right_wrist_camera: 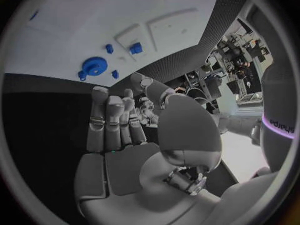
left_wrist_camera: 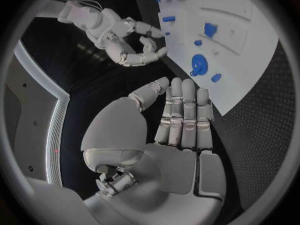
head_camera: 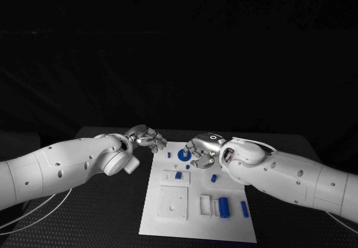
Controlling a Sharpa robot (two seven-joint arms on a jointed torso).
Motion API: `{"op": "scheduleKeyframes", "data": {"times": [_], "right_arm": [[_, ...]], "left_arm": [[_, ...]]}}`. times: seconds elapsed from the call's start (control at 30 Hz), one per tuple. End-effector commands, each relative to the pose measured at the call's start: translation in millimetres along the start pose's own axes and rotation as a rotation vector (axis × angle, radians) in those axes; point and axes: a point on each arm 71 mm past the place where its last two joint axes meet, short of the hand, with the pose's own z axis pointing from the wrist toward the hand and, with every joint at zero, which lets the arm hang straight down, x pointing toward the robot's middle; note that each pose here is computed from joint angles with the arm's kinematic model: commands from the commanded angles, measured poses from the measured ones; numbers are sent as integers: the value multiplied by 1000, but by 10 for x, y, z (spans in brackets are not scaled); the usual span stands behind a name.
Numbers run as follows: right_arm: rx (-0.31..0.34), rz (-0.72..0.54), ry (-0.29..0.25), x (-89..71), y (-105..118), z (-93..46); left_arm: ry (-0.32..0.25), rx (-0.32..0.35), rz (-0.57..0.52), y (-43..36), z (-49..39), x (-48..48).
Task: Assemble the parts on the task board
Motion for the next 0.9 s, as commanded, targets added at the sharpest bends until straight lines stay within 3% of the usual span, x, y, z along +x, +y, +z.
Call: {"op": "scheduleKeyframes", "data": {"times": [0.03, 0.33, 0.57, 0.9], "right_arm": [[-66, -124, 74, 112, 94, 46], [-92, -190, 130, 306, 220, 189], [-81, -228, 143, 383, 258, 259], [-68, -253, 184, 499, 246, 278]], "left_arm": [[-75, 52, -118, -45, -13, -40], [-117, 106, -157, -103, -52, -35], [-167, 140, -197, -139, -94, -75], [-161, 162, -206, -212, -123, -79]]}}
